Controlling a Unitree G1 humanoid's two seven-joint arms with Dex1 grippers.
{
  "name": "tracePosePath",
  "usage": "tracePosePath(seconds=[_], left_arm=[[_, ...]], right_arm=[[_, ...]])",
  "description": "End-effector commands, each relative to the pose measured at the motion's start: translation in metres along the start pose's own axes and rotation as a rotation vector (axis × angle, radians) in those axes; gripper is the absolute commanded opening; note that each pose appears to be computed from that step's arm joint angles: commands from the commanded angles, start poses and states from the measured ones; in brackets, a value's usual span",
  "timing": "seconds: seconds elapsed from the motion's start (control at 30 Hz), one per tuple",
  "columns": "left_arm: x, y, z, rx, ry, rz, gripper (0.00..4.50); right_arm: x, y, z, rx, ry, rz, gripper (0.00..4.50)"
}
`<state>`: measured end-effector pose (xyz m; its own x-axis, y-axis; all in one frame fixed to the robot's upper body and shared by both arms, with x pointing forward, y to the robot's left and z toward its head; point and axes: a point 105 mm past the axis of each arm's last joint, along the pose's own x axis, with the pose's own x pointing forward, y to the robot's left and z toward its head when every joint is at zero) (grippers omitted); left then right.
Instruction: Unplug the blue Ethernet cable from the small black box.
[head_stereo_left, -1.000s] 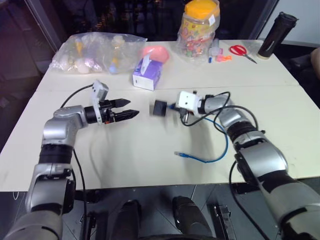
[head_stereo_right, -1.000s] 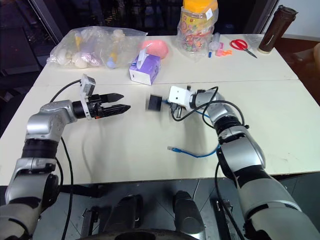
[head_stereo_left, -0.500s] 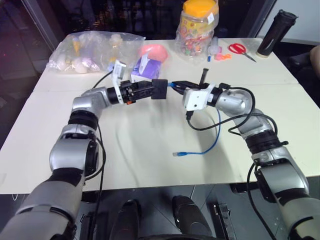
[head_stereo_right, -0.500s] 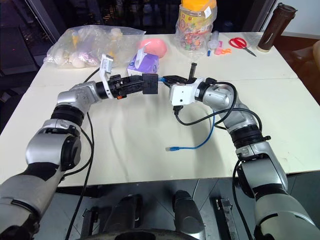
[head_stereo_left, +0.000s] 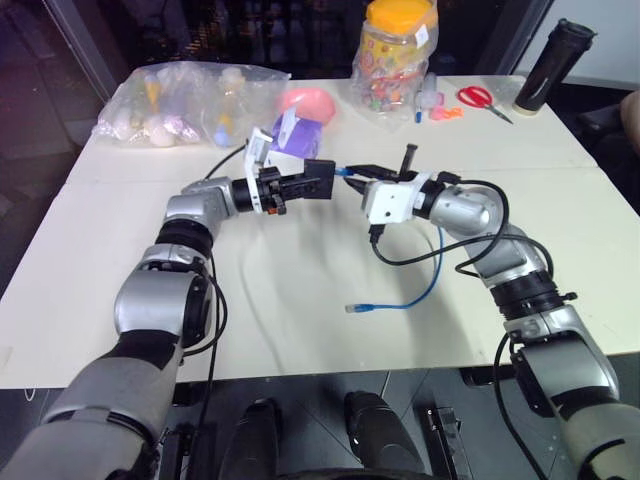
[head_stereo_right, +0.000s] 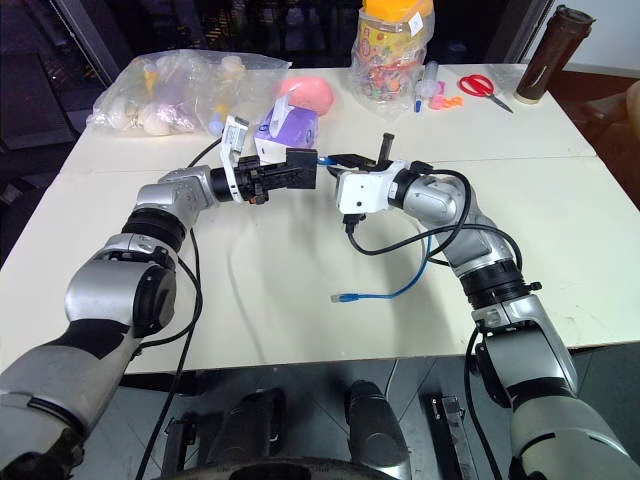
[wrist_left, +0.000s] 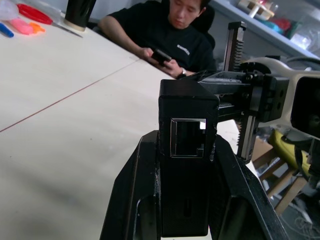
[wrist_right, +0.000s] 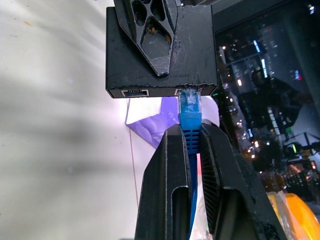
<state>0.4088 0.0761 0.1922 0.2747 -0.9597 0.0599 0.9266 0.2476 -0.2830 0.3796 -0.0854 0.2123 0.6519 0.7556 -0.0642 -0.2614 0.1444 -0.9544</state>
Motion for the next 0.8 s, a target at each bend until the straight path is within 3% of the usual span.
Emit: tracePosePath(seconds=[0.03,0.1,0.23,0.33,0.4,0.53,0.8], left_arm=[[-0.006,0.000,0.015,0.021,-0.053,0.008,0.53],[-0.007,0.000,0.015,0.004,-0.068,0.003,0.53],[-0.002,-0.008,0.034,-0.131,-0.227,-0.067,0.53],[0.003,-0.025,0.039,-0.235,-0.282,-0.200,0.53],[0.004,-0.038,0.039,-0.293,-0.294,-0.301,0.53],[0.004,-0.050,0.021,-0.308,-0.216,-0.342,0.53],[0.008,-0.065,0.015,-0.341,-0.198,-0.380,0.53]], right_arm=[[-0.025,-0.009,-0.012,0.046,0.095,-0.060,2.21],[-0.036,-0.011,-0.010,0.230,0.090,-0.156,3.22],[-0.050,-0.014,0.015,0.996,-0.123,-0.378,3.22],[-0.047,-0.004,0.044,1.555,-0.358,-0.383,3.22],[-0.045,0.000,0.051,1.777,-0.436,-0.387,3.22],[-0.047,-0.006,0.055,1.860,-0.477,-0.412,3.22],[-0.044,-0.013,0.053,1.945,-0.518,-0.430,3.22]])
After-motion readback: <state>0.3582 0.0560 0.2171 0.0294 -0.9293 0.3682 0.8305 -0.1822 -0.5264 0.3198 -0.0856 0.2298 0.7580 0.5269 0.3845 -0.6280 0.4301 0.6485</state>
